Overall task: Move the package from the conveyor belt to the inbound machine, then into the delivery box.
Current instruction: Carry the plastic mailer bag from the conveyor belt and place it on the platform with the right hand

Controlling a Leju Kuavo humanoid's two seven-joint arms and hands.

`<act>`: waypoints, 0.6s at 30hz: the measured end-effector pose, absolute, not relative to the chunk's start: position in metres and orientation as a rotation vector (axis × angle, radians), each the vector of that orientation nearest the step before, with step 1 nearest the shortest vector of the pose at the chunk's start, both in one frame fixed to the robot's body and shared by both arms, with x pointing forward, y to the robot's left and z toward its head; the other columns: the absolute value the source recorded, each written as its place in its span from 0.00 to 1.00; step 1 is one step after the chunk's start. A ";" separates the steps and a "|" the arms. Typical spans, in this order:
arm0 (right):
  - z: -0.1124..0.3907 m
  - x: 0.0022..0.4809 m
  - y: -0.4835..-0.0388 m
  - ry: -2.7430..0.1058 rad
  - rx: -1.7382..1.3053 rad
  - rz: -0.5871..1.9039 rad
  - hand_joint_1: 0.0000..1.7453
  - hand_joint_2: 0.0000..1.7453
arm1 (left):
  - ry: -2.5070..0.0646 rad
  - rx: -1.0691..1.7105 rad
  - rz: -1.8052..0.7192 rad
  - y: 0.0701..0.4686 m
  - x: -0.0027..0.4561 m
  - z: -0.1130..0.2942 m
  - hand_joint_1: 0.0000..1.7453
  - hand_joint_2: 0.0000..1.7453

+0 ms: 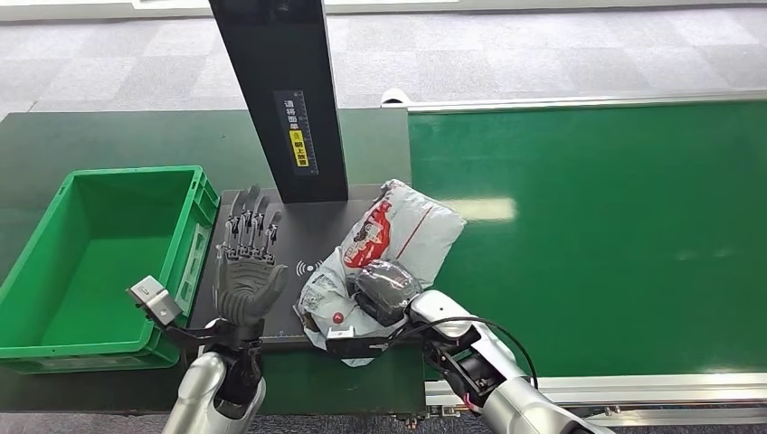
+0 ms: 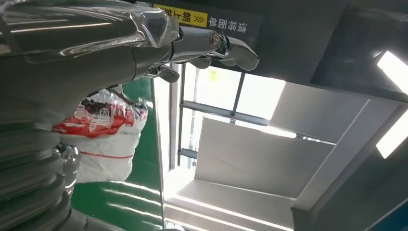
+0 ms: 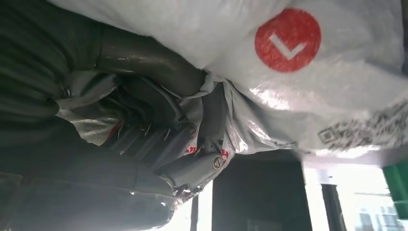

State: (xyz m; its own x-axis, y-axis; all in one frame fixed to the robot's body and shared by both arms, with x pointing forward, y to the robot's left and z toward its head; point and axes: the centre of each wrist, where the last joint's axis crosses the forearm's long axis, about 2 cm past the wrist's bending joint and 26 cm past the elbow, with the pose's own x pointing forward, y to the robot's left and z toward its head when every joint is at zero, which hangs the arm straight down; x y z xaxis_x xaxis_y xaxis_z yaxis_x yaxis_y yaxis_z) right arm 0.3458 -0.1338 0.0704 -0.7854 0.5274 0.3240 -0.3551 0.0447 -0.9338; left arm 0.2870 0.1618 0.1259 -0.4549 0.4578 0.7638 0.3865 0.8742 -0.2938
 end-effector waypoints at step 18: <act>0.080 0.354 -0.135 -1.842 -0.119 1.242 0.00 1.00 | -2.071 -0.630 0.074 0.161 0.290 0.121 0.00 1.00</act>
